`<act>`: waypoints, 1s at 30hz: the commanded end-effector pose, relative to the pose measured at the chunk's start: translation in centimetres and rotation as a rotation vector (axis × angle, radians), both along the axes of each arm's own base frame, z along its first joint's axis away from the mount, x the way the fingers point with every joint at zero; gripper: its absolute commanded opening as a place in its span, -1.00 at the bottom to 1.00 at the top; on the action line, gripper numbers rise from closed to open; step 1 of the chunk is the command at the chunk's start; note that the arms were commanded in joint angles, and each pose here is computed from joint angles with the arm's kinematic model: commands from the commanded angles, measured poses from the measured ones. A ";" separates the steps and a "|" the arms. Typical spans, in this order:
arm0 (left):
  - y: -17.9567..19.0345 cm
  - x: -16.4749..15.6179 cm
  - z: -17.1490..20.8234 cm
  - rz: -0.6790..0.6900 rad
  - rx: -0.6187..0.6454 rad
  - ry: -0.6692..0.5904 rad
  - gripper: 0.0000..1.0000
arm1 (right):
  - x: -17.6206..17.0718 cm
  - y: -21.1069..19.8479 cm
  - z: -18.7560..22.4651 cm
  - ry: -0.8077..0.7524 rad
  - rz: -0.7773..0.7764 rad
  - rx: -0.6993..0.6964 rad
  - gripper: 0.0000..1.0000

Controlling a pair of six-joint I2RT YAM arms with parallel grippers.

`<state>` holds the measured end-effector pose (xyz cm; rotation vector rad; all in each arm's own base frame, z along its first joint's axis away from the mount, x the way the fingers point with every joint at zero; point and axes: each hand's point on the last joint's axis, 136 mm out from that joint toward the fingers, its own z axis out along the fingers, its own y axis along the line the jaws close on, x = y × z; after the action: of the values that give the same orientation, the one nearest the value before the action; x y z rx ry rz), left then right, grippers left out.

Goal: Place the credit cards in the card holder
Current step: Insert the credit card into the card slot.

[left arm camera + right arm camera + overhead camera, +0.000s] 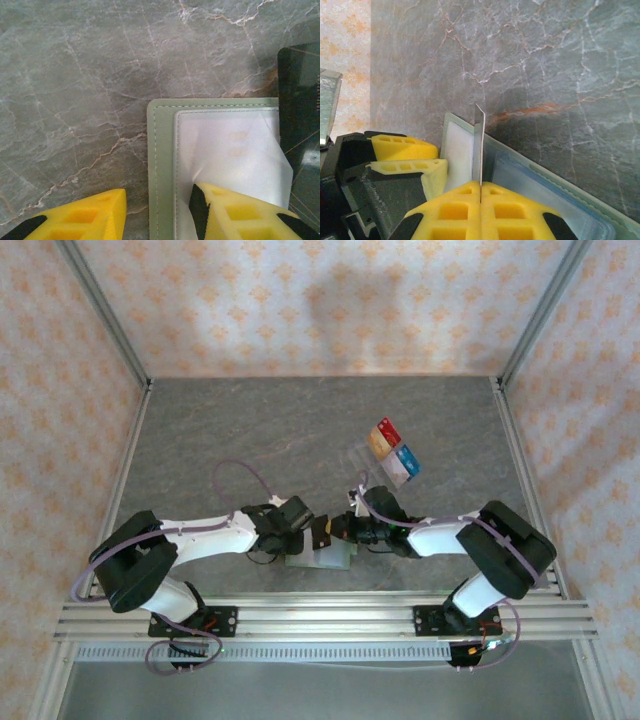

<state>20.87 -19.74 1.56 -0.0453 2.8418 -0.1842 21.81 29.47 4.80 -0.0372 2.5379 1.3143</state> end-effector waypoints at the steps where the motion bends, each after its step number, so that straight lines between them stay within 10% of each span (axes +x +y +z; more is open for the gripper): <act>1: 3.2 -2.5 -2.5 0.003 0.136 0.085 -0.19 | -0.5 -0.3 -0.7 0.025 -0.008 0.008 -1.00; 30: 3.2 -2.4 -2.6 0.008 0.137 0.083 -0.19 | -4.8 -2.1 -2.5 0.173 0.041 -0.023 -1.00</act>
<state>20.88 -19.75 1.56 -0.0515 2.8408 -0.1859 18.17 27.86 3.06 0.0177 2.6488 1.3781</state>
